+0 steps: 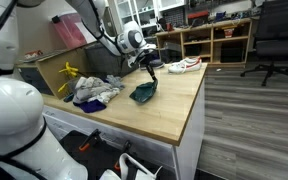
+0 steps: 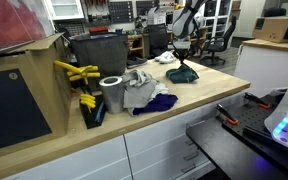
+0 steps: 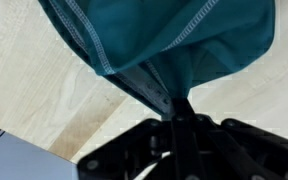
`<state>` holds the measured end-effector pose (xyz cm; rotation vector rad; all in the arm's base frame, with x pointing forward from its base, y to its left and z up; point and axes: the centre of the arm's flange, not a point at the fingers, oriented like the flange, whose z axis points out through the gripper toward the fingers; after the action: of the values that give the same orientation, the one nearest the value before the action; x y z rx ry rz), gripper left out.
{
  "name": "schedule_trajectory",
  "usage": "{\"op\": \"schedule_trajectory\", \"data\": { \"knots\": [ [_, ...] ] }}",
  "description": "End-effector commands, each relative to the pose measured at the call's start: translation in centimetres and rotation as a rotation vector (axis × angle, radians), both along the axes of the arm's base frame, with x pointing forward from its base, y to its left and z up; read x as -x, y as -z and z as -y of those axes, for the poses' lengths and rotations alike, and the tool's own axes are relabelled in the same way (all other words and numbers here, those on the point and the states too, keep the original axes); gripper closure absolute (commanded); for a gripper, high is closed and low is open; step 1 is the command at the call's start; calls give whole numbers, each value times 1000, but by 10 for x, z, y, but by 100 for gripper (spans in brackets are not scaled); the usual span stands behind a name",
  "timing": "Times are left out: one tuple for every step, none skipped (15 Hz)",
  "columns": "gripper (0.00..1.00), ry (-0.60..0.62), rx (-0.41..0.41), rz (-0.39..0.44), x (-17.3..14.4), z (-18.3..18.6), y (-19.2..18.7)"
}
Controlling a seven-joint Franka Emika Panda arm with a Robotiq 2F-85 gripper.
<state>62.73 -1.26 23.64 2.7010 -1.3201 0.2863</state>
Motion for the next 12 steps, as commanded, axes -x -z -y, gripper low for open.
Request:
{"op": "schedule_trajectory", "data": {
  "knots": [
    [100, 133, -22, 72, -17, 16, -27],
    [100, 167, -15, 87, -19, 21, -30],
    [100, 195, -13, 98, -20, 26, -32],
    [100, 230, -8, 108, -20, 32, -33],
    [100, 255, -6, 113, -21, 36, -33],
    [100, 285, -1, 120, -20, 41, -33],
    [100, 311, 0, 122, -20, 44, -33],
    [100, 332, 1, 124, -20, 47, -33],
    [100, 351, 0, 126, -20, 50, -33],
    [74, 364, 0, 126, -19, 51, -33],
    [73, 374, -2, 128, -19, 51, -33],
    [68, 378, -4, 130, -19, 50, -34]
  ]
}}
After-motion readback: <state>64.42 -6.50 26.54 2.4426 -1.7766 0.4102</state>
